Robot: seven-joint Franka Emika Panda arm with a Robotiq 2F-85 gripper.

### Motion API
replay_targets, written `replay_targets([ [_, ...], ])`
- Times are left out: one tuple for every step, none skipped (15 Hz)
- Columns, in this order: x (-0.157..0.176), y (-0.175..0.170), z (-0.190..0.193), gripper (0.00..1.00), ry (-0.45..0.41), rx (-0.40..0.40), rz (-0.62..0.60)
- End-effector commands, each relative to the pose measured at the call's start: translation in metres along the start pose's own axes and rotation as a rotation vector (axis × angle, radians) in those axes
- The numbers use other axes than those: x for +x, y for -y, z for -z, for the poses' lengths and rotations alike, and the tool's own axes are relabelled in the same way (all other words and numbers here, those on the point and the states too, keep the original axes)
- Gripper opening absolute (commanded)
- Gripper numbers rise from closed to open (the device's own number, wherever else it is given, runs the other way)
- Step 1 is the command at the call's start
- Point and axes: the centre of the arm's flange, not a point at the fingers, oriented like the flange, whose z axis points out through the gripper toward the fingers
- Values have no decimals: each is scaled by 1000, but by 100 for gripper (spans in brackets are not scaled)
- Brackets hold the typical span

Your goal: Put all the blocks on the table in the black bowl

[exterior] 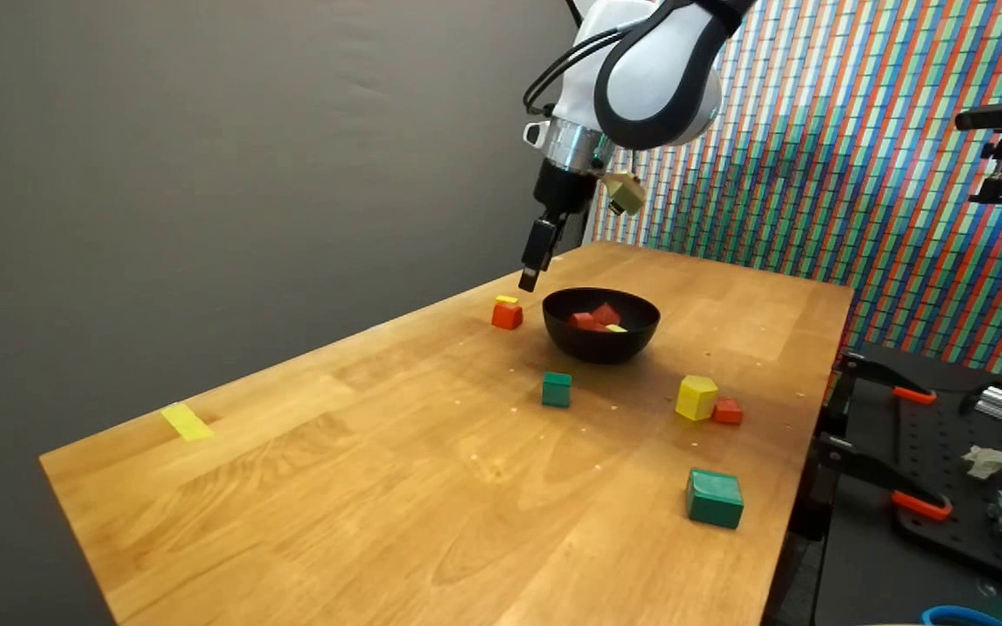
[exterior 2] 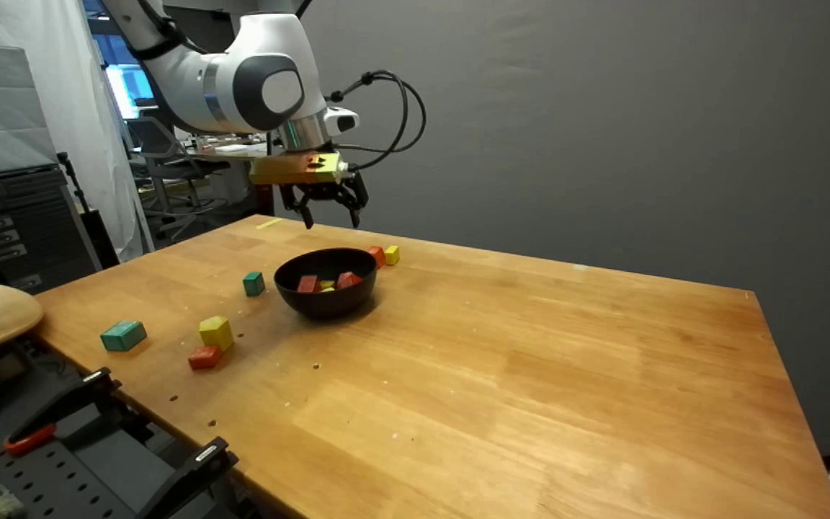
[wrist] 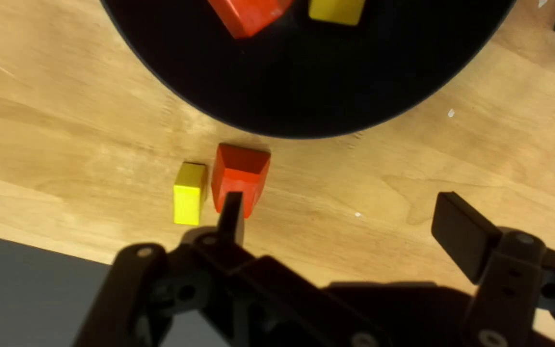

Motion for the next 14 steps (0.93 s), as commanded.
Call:
replay_targets([
  [39, -19, -35, 100, 3, 30, 34],
  [43, -23, -42, 100, 15, 24, 16],
  [44, -26, -49, 100, 40, 12, -18],
  [45, -29, -54, 100, 59, -2, -39],
  [46, -33, -59, 100, 81, -13, -64],
  [47, -35, -62, 100, 97, -9, -88],
  [49, -36, -65, 100, 103, 5, -100],
  [52, -36, -70, 100, 114, 4, -113],
  [57, -34, -73, 100, 121, 16, -126],
  [62, -32, -77, 100, 127, 28, -142],
  [67, -30, -80, 100, 136, 32, -159],
  [72, -29, -83, 100, 149, 31, -174],
  [75, -29, -86, 100, 162, 18, -191],
  [77, -29, -88, 100, 171, 8, -205],
])
